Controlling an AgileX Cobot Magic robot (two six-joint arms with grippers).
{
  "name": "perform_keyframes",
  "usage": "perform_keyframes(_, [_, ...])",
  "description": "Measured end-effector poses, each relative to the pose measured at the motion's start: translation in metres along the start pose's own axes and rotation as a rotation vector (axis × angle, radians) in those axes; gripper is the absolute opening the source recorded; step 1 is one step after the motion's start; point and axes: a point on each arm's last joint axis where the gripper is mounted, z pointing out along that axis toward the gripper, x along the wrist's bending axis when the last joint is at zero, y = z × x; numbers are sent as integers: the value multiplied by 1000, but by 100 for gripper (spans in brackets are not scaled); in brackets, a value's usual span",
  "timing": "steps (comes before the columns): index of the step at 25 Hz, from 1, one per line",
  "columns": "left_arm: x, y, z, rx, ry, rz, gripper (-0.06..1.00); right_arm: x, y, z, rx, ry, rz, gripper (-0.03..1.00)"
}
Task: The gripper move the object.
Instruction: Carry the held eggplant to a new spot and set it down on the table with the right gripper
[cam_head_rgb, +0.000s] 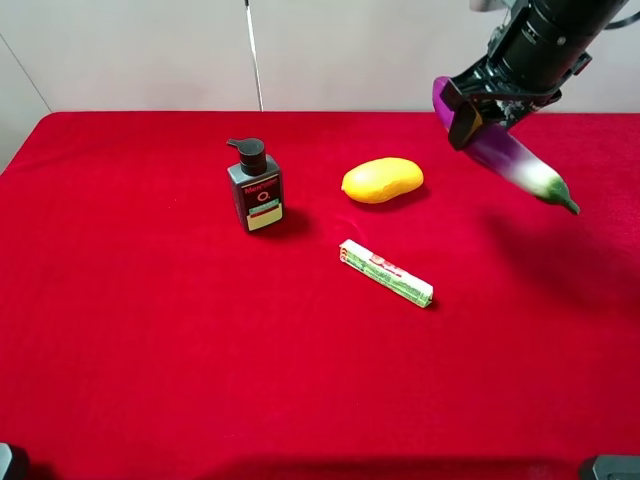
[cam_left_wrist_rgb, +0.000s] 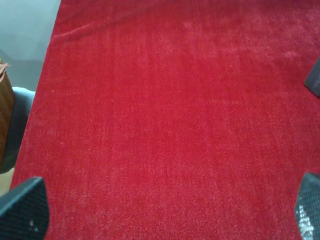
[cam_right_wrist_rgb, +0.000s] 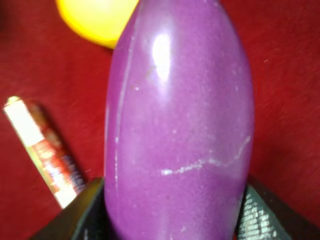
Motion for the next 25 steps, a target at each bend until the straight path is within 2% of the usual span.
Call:
perform_keyframes(11, [0,0,0,0,0,0,98,73,-15,-19,44,50,-48,39])
perform_keyframes(12, [0,0,0,0,0,0,98,73,-15,-19,44,50,-48,39])
perform_keyframes(13, [0,0,0,0,0,0,98,88,-18,-19,52,61,-72,39])
perform_keyframes(20, [0,0,0,0,0,0,98,138,-30,-19,57,103,-119,39])
perform_keyframes(25, [0,0,0,0,0,0,98,162,-40,-20,61,125,-145,39])
